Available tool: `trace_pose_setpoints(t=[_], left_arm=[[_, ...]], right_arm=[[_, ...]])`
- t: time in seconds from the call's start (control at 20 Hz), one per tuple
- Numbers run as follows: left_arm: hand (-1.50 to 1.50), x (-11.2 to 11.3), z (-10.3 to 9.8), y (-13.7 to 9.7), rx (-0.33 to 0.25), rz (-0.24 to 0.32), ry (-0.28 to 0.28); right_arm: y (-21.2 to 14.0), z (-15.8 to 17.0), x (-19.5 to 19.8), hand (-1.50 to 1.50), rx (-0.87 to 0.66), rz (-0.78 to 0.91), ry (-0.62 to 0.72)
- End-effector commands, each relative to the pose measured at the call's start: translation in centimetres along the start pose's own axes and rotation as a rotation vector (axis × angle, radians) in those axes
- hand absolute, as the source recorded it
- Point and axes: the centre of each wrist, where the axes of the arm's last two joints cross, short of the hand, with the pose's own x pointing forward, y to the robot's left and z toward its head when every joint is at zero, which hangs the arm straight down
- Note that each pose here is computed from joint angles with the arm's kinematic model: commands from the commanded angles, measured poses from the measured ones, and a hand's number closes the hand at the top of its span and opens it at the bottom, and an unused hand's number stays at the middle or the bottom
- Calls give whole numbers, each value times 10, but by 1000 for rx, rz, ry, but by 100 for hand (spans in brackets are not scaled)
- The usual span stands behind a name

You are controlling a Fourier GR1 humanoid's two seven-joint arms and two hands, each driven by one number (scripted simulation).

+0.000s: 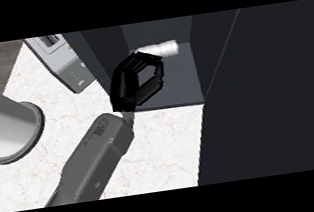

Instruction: Pick up the bottled water, place it into the cabinet and close the cabinet

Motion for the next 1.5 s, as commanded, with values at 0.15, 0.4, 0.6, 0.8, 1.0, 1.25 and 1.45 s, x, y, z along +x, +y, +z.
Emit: trace_pose_setpoints(t=[0.15,0.4,0.6,0.8,1.0,1.25,1.45], left_arm=[[150,15,62,13,-2,7,40],[150,40,107,45,23,-9,-8],[150,69,129,56,35,-19,-2],[150,63,153,76,66,-42,-24],[150,64,156,98,95,-42,-41],[150,95,189,112,109,-28,-29],[150,90,195,131,128,-22,-47]], right_arm=[[7,6,23,150,185,91,49],[19,1,15,150,272,17,115],[36,5,27,150,295,-94,114],[55,-19,22,150,346,-71,116],[88,-29,25,150,401,-121,105],[114,-44,24,150,482,-106,84],[135,-54,26,150,465,8,-14]])
